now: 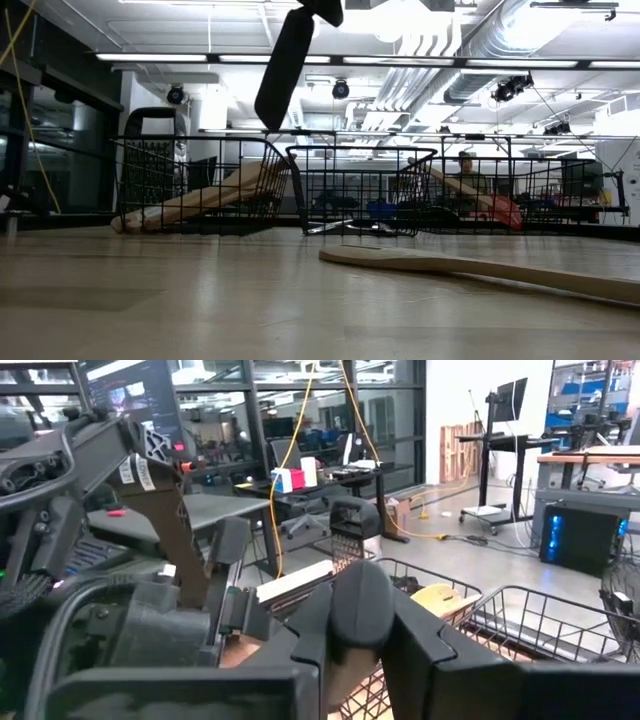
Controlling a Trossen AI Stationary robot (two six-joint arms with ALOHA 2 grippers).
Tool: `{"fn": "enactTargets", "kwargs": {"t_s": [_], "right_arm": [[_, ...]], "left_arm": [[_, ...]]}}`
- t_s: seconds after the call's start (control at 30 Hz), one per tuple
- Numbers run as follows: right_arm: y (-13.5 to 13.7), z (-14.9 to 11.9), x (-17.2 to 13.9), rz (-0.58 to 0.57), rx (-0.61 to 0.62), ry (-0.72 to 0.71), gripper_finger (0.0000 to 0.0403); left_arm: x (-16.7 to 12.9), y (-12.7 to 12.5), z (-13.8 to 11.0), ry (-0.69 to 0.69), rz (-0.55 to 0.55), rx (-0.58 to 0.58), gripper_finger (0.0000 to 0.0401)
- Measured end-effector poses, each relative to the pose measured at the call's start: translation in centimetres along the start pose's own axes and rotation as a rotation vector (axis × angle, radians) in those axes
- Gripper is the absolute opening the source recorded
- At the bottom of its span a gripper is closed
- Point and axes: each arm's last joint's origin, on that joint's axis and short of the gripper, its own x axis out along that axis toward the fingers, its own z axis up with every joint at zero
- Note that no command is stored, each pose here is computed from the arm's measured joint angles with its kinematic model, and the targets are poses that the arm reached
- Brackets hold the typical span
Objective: Pick & Place Kitchen Items
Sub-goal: Put the black spatula into the right wire basket
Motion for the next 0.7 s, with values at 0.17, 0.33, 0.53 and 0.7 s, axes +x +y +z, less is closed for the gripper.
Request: {"fn": "enactTargets", "kwargs": {"t_s": [0.17,0.33,0.53,0.7], "right_arm": [[0.0,0.0,0.0,-0.009,-0.002,-0.001,0.0050],[-0.1,0.0,0.0,-0.051,-0.011,-0.002,0.0050],[-0.3,0.1,0.0,-0.088,-0.057,-0.001,0.0050],[-0.9,1.2,-0.2,-0.114,-0.075,-0.005,0.0050]], "left_arm": [[0.0,0.0,0.0,0.002,-0.003,0.003,0.0163],[0.0,0.0,0.0,0.011,-0.018,0.048,0.0170],[-0.1,0.1,-0.2,0.033,-0.048,0.066,0.0172],[-0.2,0.9,-0.8,0.074,-0.048,0.091,0.0172]]}}
